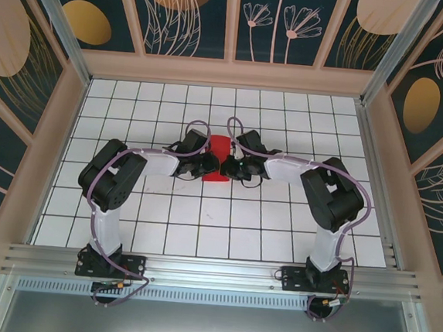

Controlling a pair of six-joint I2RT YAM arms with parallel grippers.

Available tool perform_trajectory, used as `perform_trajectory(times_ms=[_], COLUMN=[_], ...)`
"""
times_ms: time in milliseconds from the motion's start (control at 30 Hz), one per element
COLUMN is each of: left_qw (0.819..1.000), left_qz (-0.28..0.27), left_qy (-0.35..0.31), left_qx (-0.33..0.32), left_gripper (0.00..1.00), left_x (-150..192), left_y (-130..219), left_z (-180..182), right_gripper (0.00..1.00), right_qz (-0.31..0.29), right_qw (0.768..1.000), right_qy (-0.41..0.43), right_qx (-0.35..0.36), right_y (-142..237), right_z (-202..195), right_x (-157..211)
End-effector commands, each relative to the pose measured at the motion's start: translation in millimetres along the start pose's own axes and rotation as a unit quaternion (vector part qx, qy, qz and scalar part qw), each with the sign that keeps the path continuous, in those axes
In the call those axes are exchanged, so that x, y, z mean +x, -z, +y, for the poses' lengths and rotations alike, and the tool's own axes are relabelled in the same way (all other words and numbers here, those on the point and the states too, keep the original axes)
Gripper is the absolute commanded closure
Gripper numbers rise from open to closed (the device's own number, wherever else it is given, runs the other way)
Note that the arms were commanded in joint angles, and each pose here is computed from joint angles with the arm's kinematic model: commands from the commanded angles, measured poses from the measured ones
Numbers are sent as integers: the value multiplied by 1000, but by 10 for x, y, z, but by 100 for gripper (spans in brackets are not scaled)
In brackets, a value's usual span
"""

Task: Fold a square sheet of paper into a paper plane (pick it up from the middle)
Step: Fold the triangle a second time at the center of the table.

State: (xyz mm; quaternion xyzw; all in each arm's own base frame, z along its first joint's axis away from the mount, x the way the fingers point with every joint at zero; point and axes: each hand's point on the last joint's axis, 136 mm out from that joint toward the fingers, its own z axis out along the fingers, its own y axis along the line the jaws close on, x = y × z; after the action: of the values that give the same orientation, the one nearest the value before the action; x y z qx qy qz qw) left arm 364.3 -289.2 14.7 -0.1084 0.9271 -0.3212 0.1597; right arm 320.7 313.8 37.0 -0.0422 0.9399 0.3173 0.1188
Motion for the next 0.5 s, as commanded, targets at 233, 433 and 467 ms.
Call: perform_trajectory(times_ms=[233,433,467], left_qw=[997,997,997], left_qz=[16,12,12], left_qy=[9,11,11], left_qx=[-71,-77,-78], left_gripper=[82,82,82], left_x=[144,129,127], left_y=[-80,-75,-75], left_z=[409,433,435], right_gripper=[86,86,86], right_qz=[28,30,31], right_qw=[999,997,997], right_qy=[-19,-22,-23], right_qx=[43,64,69], right_y=[-42,-23,-17], right_z=[-298,-402,-423], right_x=[214,255,264])
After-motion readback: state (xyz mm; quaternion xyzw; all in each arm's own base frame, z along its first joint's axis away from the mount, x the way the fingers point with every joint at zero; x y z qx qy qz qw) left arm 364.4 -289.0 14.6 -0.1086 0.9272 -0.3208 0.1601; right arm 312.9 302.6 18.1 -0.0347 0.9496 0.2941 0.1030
